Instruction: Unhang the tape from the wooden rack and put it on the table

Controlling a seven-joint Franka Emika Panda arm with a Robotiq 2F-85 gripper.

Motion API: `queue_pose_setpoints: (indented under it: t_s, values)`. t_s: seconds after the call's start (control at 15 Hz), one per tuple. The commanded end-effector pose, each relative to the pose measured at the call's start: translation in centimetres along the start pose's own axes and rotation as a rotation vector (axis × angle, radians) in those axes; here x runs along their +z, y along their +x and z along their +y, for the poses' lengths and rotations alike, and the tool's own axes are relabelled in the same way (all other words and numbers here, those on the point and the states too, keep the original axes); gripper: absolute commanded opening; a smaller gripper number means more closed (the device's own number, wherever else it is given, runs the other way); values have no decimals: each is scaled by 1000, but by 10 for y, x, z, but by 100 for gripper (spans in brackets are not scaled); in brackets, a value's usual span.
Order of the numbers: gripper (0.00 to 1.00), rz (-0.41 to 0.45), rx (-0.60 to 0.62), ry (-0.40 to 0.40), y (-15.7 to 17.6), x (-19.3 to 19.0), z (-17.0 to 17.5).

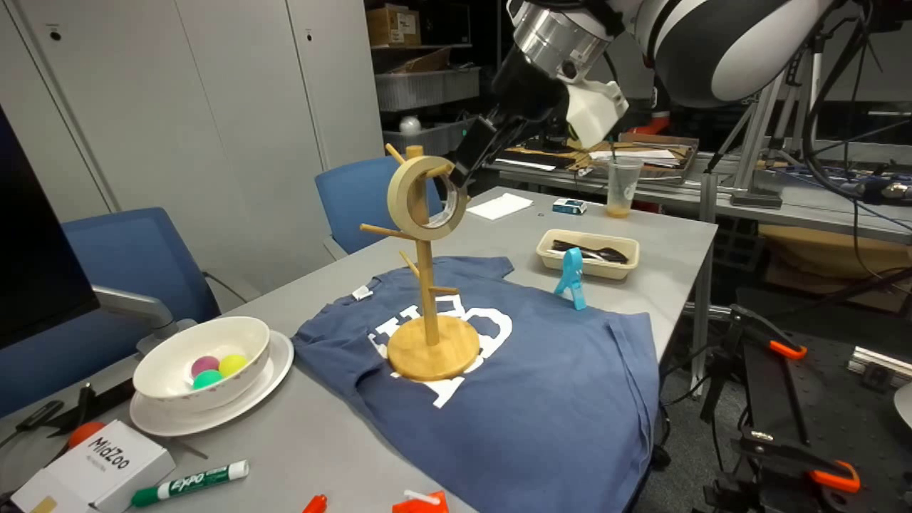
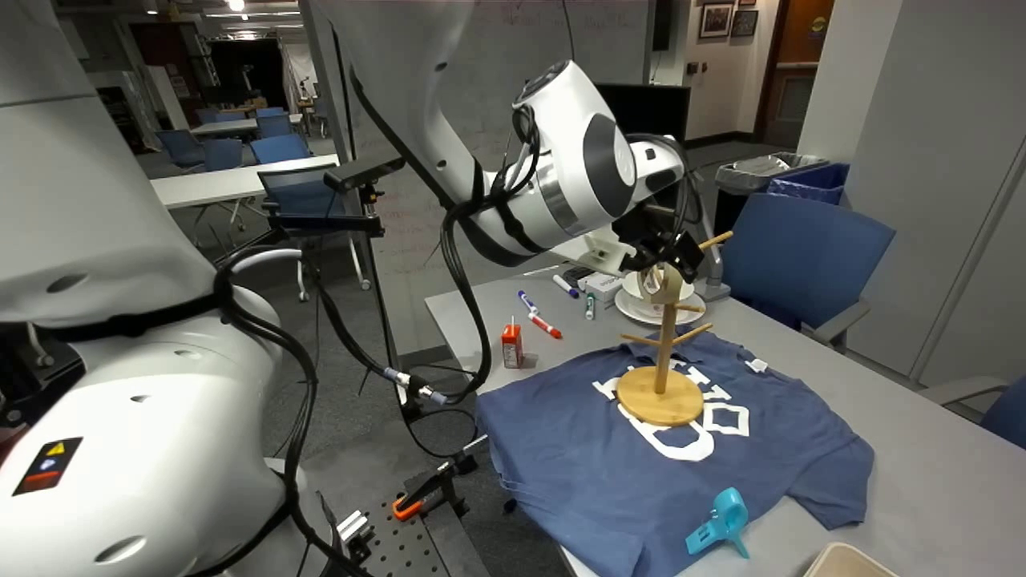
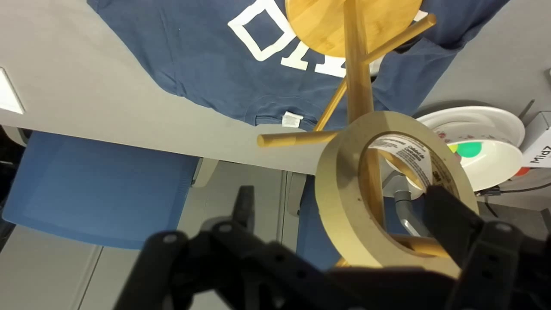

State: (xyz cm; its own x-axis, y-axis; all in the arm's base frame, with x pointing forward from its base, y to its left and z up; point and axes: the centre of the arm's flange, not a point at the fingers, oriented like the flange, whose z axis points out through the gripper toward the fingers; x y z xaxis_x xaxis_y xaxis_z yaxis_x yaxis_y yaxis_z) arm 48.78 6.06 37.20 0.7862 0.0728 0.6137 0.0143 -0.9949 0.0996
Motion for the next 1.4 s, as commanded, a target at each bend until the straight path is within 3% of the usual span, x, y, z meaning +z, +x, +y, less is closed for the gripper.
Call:
queue_pose_setpoints:
  t_s: [0.0, 0.13, 0.27, 0.33, 0.47, 1.0, 1.33]
  values:
    - [100, 32, 14, 5, 2, 29, -11]
    - [99, 39, 14, 2, 5, 31, -10]
    - [90, 48, 11, -1, 8, 33, -9]
    - [71, 53, 10, -2, 9, 34, -8]
    - [65, 60, 9, -6, 10, 34, -6]
    - [3, 106, 8, 1, 10, 20, -3]
    - [0, 109, -5, 31, -3, 9, -1]
